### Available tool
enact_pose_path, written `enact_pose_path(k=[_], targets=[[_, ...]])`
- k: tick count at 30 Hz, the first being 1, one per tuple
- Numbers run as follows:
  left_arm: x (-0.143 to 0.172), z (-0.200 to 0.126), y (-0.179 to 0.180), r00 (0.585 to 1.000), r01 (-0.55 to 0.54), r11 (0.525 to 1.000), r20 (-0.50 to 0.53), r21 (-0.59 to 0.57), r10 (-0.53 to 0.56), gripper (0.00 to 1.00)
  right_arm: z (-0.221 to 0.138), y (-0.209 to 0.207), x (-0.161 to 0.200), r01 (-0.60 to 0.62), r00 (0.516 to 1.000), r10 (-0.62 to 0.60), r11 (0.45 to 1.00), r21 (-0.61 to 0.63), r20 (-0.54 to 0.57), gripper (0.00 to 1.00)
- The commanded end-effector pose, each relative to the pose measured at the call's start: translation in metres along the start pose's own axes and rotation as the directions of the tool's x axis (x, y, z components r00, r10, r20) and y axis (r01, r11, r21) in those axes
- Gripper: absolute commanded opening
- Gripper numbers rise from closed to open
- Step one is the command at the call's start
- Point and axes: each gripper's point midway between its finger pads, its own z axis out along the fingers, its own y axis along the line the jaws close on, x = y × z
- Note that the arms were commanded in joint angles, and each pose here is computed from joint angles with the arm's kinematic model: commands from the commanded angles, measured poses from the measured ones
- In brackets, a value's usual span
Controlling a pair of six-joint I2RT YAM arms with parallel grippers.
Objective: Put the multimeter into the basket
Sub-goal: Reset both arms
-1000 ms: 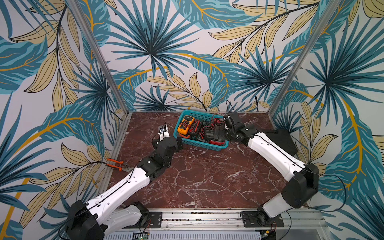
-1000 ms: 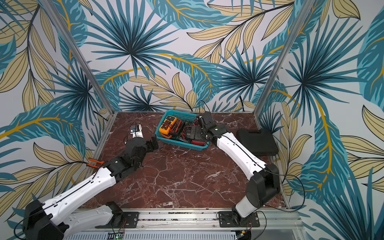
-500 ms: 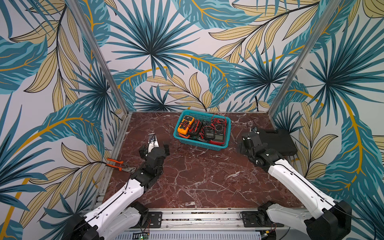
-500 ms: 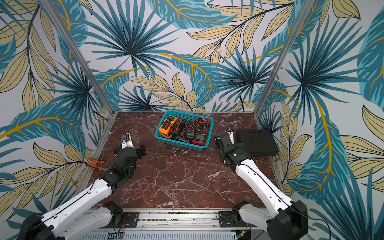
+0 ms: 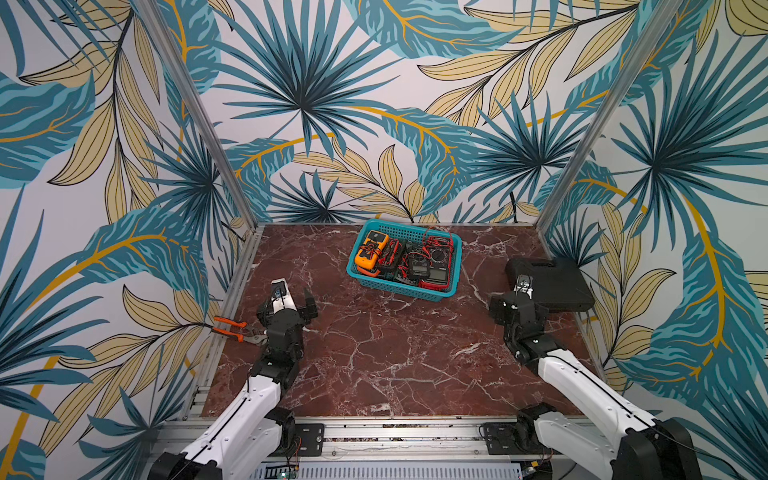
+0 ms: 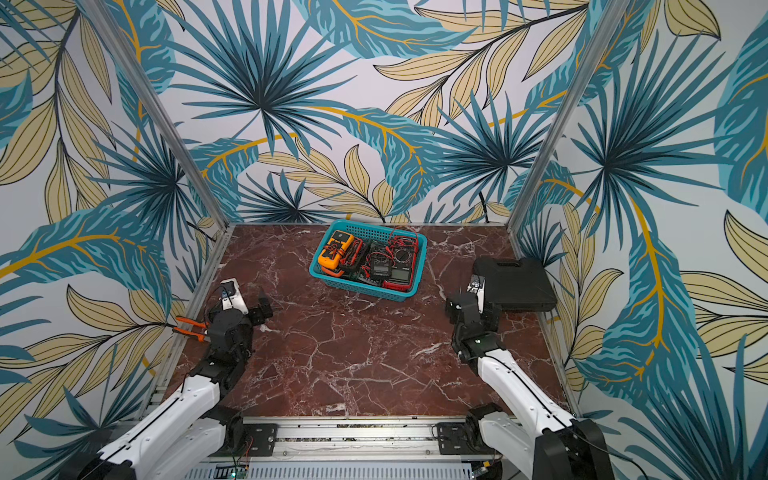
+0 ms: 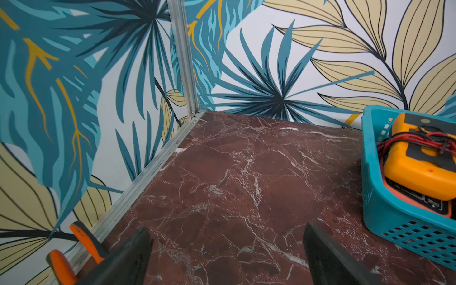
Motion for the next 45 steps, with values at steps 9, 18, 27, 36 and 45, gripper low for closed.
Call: enact_pose_path(k=[9, 18, 27, 36, 45], targets=[[0.020, 0.029, -0.034, 0.999, -0.035, 0.986, 0.027, 0.164, 0.031, 1.00, 0.007, 0.024, -0.019, 0.011, 0.961, 0.027, 0.991, -0.134, 0.276, 0.99], [0.018, 0.054, -0.036, 1.000, 0.001, 0.979, 0.005, 0.203, -0.002, 1.00, 0.016, 0.055, -0.026, 0.064, 0.948, 0.025, 0.961, -0.269, 0.316, 0.99], [0.015, 0.048, -0.007, 0.997, -0.076, 0.987, 0.035, 0.142, 0.071, 1.00, 0.038, 0.069, -0.014, 0.057, 0.959, 0.046, 0.936, -0.348, 0.281, 1.00], [0.023, 0.059, -0.028, 0.990, -0.089, 0.958, 0.127, 0.271, 0.056, 1.00, 0.045, 0.074, -0.010, 0.062, 0.961, 0.050, 0.920, -0.388, 0.272, 0.99], [0.038, 0.088, -0.031, 0.998, -0.053, 0.947, -0.005, 0.318, 0.058, 1.00, 0.062, 0.077, -0.010, 0.040, 0.983, 0.037, 0.916, -0.400, 0.181, 0.99]])
